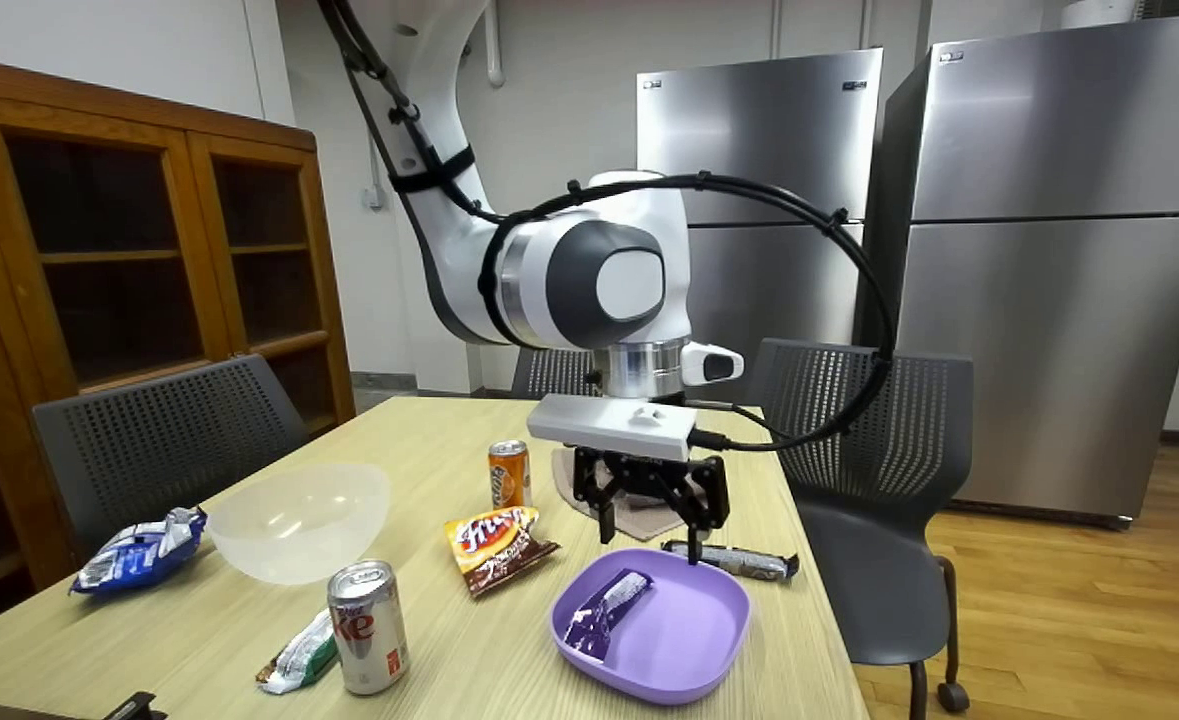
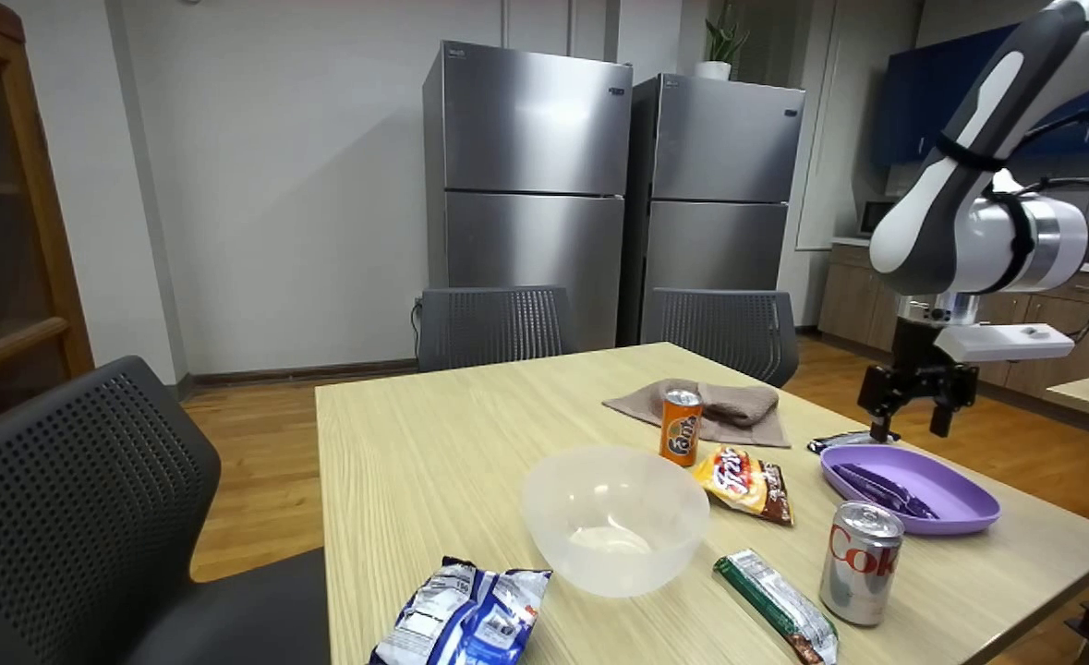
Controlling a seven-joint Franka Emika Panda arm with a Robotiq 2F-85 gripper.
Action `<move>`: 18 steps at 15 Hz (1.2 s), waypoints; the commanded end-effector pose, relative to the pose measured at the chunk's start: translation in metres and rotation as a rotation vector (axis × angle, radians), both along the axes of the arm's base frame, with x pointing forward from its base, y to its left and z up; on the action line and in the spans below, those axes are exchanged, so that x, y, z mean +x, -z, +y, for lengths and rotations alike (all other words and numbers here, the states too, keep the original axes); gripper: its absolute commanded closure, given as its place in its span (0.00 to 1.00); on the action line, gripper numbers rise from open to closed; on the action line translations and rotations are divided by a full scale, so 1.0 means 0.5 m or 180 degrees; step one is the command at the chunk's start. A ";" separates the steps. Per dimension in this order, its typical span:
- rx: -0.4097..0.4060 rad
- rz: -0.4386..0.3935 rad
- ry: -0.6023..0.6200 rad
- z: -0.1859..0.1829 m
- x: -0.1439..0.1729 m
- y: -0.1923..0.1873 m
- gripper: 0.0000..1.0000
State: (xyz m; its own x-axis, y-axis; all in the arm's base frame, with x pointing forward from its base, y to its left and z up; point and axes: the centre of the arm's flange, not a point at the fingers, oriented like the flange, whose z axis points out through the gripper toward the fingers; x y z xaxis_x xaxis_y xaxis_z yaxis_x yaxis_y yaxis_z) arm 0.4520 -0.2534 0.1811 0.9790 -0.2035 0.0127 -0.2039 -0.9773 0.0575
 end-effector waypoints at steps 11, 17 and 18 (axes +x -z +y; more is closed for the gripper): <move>0.0181 0.0209 0.1314 -0.099 0.219 0.049 0.00; 0.0138 0.0269 0.1781 -0.141 0.261 0.080 0.00; 0.0112 0.0257 0.1895 -0.148 0.268 0.089 0.00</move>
State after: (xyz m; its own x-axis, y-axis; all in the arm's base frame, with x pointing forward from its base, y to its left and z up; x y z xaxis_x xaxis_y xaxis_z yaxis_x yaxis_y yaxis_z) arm 0.5622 -0.3132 0.1470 0.7605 -0.6462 -0.0629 -0.6440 -0.7631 0.0535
